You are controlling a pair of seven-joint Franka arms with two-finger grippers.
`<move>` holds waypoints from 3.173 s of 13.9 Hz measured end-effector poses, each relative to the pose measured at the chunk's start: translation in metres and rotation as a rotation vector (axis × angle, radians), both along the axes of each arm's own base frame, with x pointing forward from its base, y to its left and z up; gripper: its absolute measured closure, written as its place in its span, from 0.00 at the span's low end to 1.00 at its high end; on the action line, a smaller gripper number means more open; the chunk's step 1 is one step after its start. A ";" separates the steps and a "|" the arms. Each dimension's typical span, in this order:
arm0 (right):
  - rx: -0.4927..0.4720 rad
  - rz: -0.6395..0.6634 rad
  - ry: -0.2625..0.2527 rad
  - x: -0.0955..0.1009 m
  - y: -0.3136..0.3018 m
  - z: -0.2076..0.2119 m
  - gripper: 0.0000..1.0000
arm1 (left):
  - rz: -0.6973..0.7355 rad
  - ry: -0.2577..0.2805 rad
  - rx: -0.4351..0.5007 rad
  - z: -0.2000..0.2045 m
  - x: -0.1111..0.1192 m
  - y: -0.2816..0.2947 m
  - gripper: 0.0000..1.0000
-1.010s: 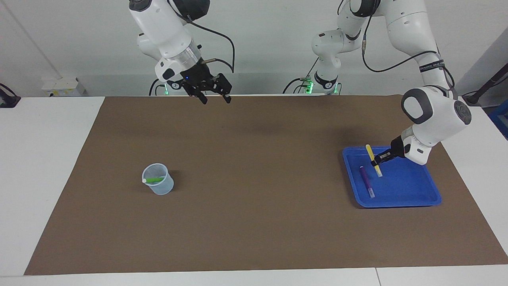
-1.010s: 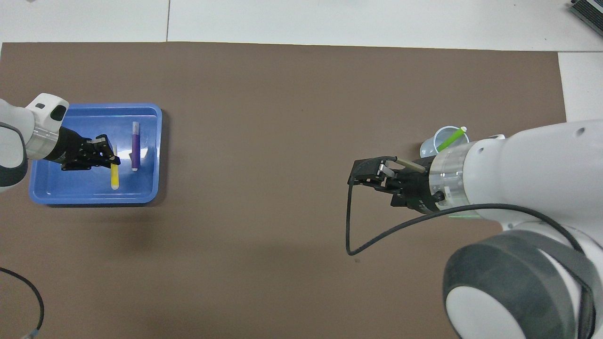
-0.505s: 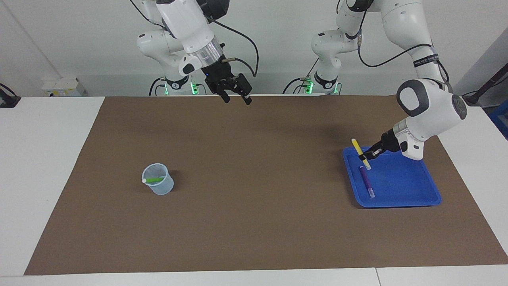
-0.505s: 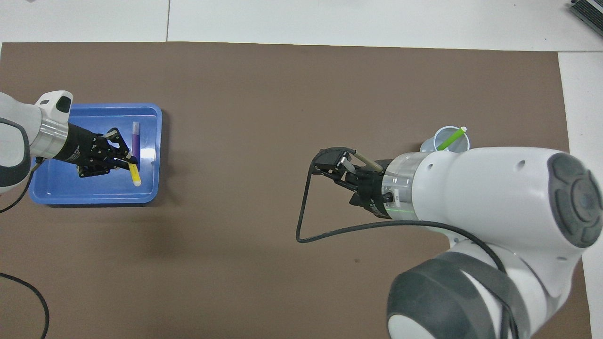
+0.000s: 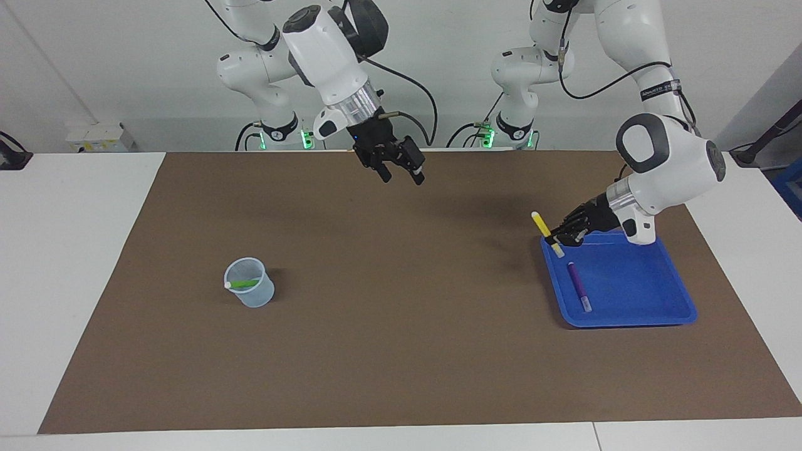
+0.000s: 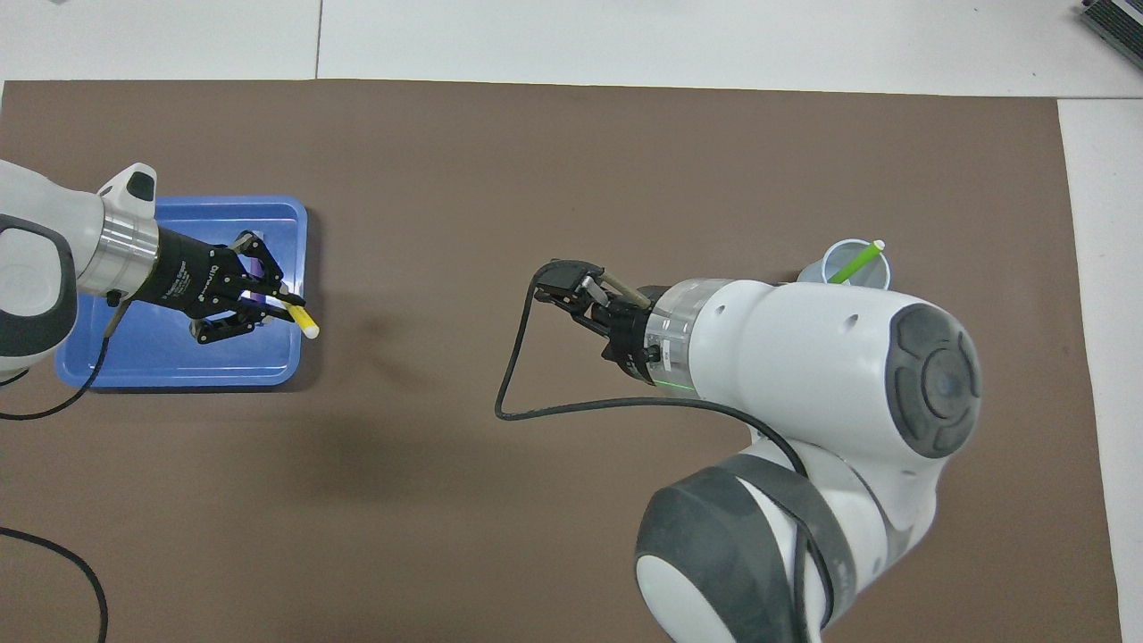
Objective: Transfer and insert pens with both arms
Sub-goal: 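Bring the yellow pen toward the right gripper with the left gripper, then grasp the yellow pen with the right gripper, open the left gripper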
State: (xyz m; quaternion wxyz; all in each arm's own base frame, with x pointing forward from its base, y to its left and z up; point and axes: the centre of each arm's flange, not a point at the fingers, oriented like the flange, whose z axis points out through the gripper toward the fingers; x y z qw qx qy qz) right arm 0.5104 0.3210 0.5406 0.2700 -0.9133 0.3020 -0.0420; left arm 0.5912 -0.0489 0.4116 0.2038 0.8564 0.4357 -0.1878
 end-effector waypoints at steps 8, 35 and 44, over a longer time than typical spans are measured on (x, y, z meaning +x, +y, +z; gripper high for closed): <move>0.020 0.013 -0.063 0.008 0.055 -0.058 0.00 | 0.117 0.111 -0.012 0.007 -0.007 -0.055 0.83; 0.058 0.038 -0.083 0.008 0.113 -0.077 0.55 | 0.268 0.183 -0.117 0.023 -0.023 -0.162 0.83; -0.033 0.121 -0.108 0.010 0.111 -0.078 0.53 | 0.266 0.185 -0.112 0.019 -0.025 -0.160 0.83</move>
